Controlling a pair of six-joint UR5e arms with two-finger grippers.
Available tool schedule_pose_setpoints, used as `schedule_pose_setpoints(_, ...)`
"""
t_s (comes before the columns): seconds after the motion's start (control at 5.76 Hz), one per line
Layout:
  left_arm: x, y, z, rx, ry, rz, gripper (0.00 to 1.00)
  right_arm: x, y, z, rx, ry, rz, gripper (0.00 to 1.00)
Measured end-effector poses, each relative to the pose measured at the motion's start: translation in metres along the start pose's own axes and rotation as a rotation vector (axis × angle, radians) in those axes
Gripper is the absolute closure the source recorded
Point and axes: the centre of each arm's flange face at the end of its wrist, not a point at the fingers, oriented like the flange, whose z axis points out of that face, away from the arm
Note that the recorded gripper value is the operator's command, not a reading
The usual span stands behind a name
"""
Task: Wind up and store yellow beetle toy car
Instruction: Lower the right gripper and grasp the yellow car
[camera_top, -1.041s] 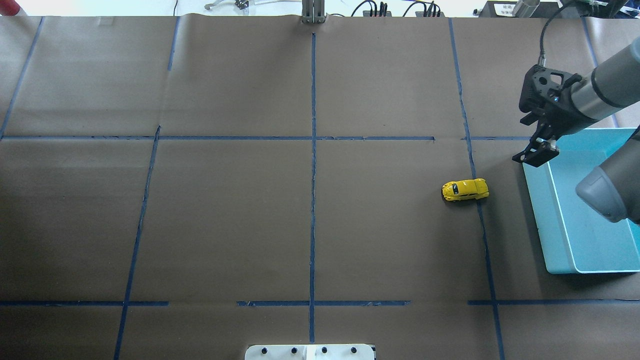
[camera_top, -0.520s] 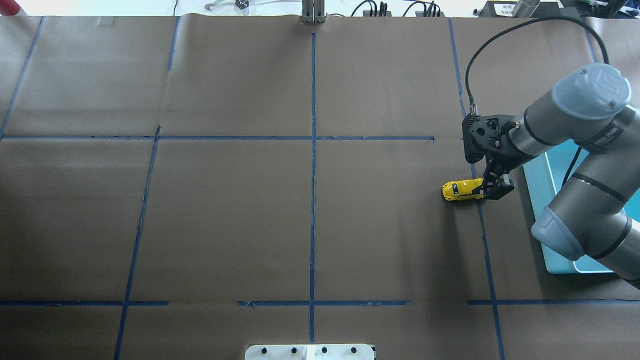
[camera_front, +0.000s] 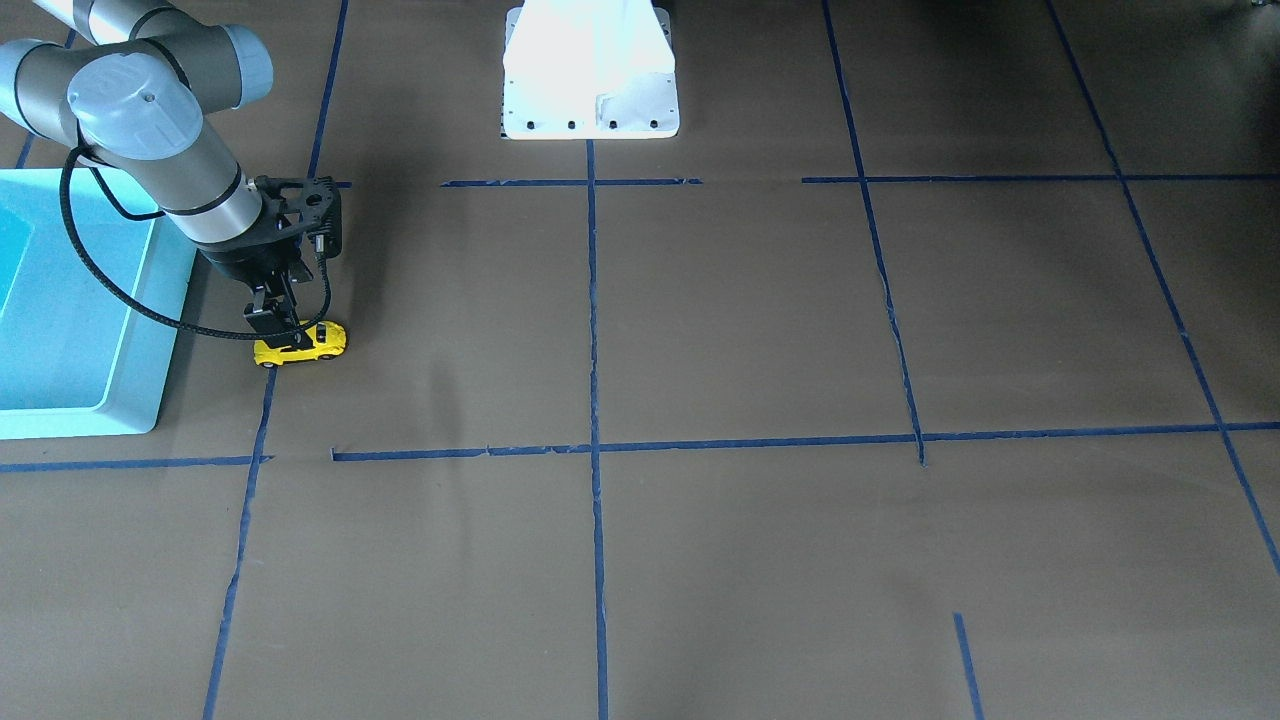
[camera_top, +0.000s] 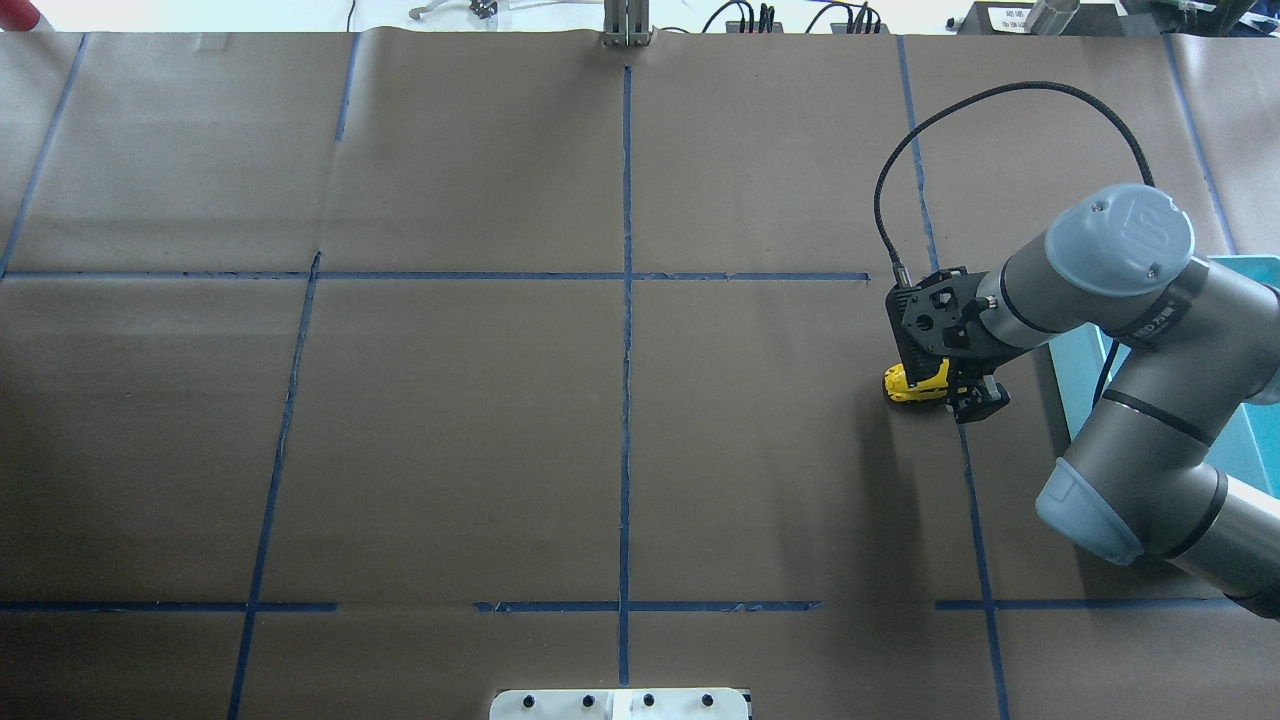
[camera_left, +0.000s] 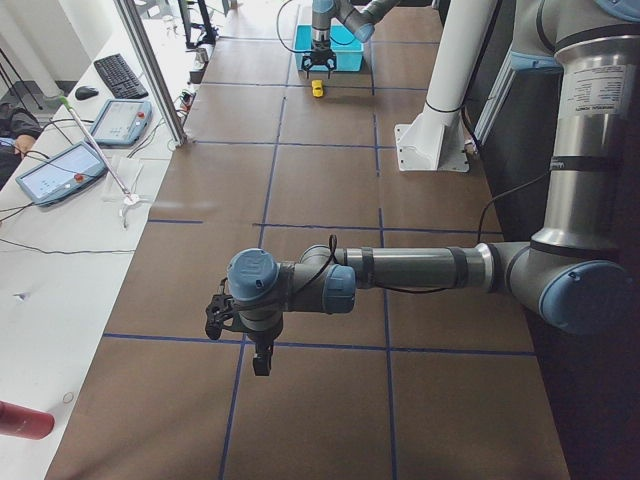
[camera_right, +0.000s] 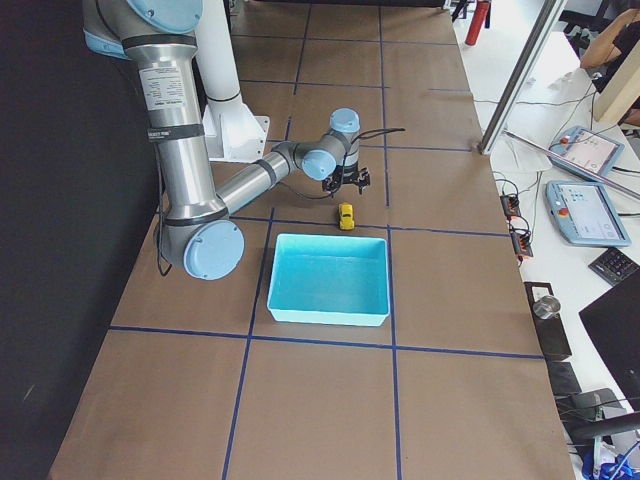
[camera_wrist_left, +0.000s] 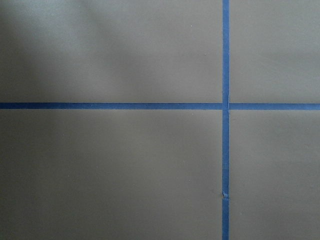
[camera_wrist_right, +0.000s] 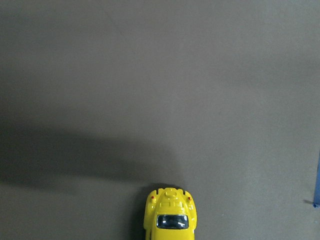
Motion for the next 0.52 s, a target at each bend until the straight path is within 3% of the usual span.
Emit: schedule_pose_setpoints(0.52,0.000,0.000,0.000,0.000,0.000,-0.001,0.00,-0.012,-0.002,0.025,-0.043,-0.017,-0.031,0.00)
